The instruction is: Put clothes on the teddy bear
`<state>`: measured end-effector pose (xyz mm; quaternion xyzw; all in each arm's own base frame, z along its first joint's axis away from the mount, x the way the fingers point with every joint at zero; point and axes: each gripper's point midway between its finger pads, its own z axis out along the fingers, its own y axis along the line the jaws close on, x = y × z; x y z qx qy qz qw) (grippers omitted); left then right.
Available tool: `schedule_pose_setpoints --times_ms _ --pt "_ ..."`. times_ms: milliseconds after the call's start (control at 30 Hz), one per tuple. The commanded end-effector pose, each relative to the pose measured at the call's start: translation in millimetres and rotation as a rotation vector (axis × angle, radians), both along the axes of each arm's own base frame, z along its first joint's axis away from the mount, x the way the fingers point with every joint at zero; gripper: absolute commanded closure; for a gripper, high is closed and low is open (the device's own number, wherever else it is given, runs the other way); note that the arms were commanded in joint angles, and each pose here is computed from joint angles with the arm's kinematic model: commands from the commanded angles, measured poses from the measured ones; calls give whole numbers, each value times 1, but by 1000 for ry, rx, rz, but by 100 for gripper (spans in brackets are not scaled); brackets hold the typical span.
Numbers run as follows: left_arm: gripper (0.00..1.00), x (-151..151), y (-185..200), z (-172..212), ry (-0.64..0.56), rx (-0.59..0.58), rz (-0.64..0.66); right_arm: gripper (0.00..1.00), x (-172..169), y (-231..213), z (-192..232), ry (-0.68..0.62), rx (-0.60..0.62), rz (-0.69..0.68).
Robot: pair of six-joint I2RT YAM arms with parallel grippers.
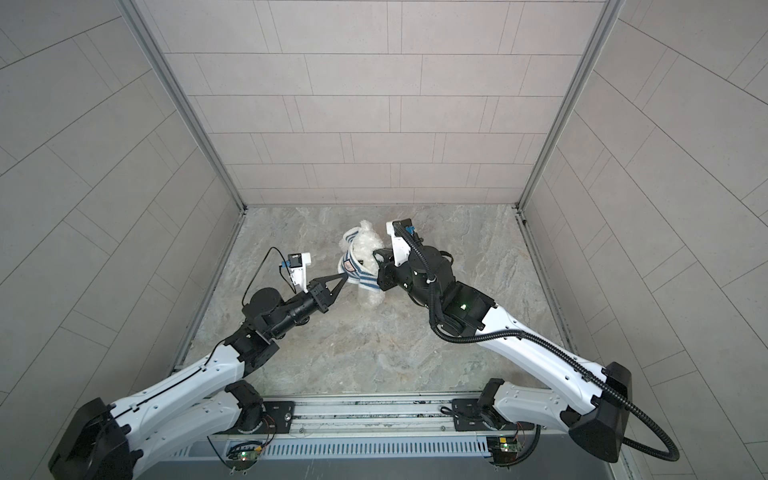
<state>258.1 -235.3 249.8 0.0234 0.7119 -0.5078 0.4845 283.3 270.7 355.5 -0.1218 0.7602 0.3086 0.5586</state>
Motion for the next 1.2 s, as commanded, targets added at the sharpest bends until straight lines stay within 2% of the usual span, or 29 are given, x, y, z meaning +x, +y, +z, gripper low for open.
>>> schedule_pose_setpoints --times_ms 0,400,500,633,767,867,1033,1167 --pt "100 0 2 -34 56 47 17 100 2 -4 51 -89 152 -43" --pt "100 11 -3 -76 122 118 29 100 -2 -3 64 -96 250 -43" --pt "100 10 -6 -65 94 70 16 100 -2 0 60 -87 246 -44" --pt "100 -2 -10 -32 13 12 -15 100 1 -2 51 -72 235 -70" --pt "74 -20 -13 1 -50 -23 -65 100 3 -3 46 -65 193 -105" --pt "56 -31 -7 10 -70 2 -61 100 4 -4 42 -62 163 -138" --pt "45 -42 9 -1 -34 72 -26 100 3 4 42 -84 80 -103" --pt "43 -52 17 7 -28 129 -38 100 -6 11 49 -170 -38 22"
